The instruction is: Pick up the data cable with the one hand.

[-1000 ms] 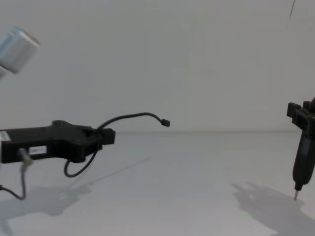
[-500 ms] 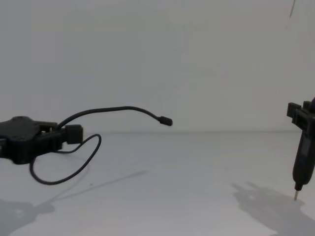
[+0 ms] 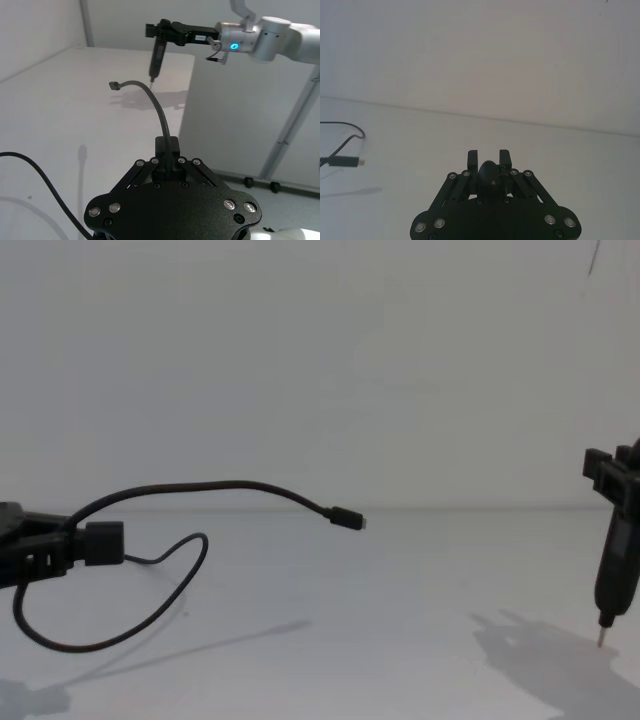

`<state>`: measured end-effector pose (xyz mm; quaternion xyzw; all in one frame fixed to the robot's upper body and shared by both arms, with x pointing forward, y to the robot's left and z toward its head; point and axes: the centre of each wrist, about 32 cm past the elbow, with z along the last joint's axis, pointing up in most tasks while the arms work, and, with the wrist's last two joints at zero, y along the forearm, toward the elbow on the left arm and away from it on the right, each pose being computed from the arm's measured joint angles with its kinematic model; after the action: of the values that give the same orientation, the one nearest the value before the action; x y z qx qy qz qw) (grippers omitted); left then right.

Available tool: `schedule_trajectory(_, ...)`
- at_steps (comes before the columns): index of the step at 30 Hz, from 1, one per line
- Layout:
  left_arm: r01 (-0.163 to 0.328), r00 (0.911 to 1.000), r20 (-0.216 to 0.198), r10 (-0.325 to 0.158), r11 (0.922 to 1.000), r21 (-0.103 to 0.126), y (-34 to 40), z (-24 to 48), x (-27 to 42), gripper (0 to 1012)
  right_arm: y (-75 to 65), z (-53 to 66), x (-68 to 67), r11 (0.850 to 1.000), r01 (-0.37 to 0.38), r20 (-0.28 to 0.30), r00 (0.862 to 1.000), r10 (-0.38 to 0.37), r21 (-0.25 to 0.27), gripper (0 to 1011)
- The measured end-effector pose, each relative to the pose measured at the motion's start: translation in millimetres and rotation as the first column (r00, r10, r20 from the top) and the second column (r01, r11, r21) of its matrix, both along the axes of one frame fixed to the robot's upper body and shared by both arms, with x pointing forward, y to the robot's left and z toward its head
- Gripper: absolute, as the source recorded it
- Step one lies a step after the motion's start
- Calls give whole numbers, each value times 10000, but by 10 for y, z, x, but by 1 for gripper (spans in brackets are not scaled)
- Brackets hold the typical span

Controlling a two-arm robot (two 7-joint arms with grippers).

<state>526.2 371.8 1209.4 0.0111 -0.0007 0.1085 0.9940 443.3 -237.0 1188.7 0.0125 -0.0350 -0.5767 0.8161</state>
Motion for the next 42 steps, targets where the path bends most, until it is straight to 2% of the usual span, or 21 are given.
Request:
schedule_trajectory(9,496,9985,-234,-499,9987,-136,61,-30,30,35,22,65,-3,9996,59,77,10000,-61,266,251)
schedule_trajectory(19,746,9966,-335,-753,9970,-215,93,-42,45,35,114,252,13,9915,-105,158,9998,86,1297,251)
schedule_trajectory(25,826,9958,-366,-835,9963,-243,102,-46,50,35,216,394,45,9740,-590,161,9983,568,2188,251)
schedule_trajectory(29,852,9955,-385,-861,9960,-254,106,-49,52,35,287,455,66,9617,-974,146,9952,969,2562,251)
schedule_trajectory(33,875,9953,-395,-885,9958,-264,109,-50,53,35,370,507,91,9506,-1422,187,9896,1426,2760,251)
schedule_trajectory(42,907,9949,-410,-917,9955,-271,115,-52,55,35,544,585,137,9304,-2303,291,9723,2317,2853,251)
